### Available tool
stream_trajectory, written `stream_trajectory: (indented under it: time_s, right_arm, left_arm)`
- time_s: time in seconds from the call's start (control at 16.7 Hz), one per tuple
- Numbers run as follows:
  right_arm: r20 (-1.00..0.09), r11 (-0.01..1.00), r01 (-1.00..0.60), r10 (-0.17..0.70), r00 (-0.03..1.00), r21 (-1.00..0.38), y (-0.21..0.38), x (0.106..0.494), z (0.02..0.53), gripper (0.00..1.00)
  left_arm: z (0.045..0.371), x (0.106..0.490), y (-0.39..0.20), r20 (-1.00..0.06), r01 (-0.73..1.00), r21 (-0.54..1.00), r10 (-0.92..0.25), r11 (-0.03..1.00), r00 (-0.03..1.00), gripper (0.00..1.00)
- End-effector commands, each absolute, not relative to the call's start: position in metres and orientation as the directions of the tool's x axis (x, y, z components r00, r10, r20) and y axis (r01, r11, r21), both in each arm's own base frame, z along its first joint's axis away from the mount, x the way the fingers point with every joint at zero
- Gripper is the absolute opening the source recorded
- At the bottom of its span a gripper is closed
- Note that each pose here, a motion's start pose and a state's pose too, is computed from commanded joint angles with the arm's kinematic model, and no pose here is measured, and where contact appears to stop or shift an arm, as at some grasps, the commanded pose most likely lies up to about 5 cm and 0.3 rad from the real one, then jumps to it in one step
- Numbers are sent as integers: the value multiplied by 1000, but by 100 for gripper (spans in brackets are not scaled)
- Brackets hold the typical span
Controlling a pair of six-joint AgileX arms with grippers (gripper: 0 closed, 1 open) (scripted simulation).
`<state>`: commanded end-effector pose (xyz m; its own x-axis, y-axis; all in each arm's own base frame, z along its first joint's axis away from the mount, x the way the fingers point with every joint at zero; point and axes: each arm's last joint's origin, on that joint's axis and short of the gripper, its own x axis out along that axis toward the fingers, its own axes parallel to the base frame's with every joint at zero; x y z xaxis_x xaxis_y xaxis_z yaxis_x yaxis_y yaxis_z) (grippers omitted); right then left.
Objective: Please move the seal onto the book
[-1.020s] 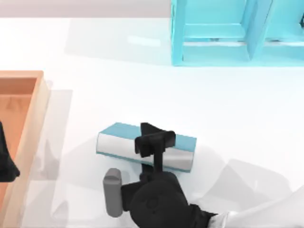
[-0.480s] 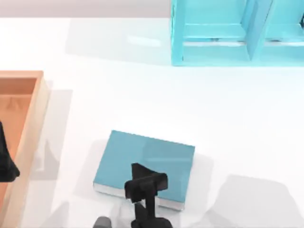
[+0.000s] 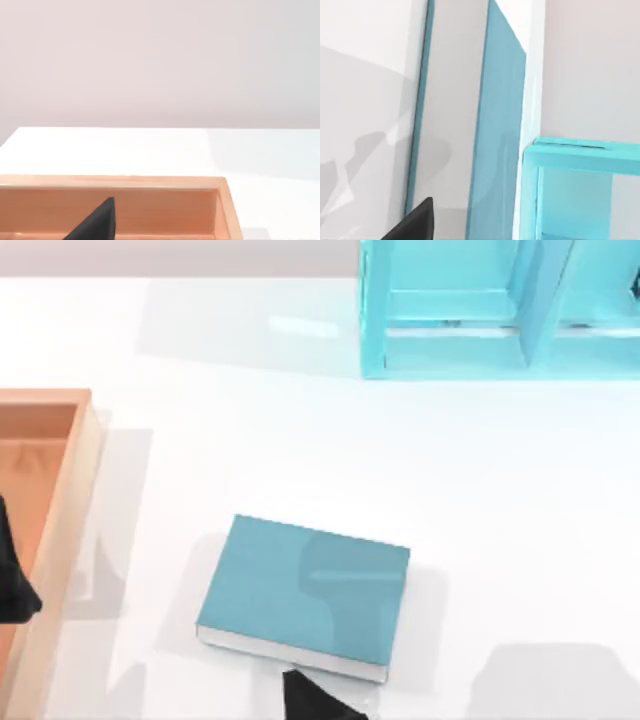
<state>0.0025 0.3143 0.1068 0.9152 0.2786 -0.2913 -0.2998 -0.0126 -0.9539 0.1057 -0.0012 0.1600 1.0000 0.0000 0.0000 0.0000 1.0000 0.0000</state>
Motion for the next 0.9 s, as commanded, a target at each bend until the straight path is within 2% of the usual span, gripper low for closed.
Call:
stream_trajectory:
  time_s: [0.24,0.54,0.72,0.9]
  right_arm:
    - [-252,2,-262,258,933,-965,312,-5,113,100]
    - [-255,-3,-263,253,933,-965,311,-4,111,100]
    - [-306,14,-318,229,924,-948,297,13,112,100]
    - [-419,97,-440,182,890,-893,260,49,117,100]
  left_arm:
    - [160,106,-1,0,0,0,0,1000,1000,100]
    - [160,106,-1,0,0,0,0,1000,1000,100]
    - [160,106,-1,0,0,0,0,1000,1000,100]
    - [160,106,-1,0,0,0,0,1000,1000,100]
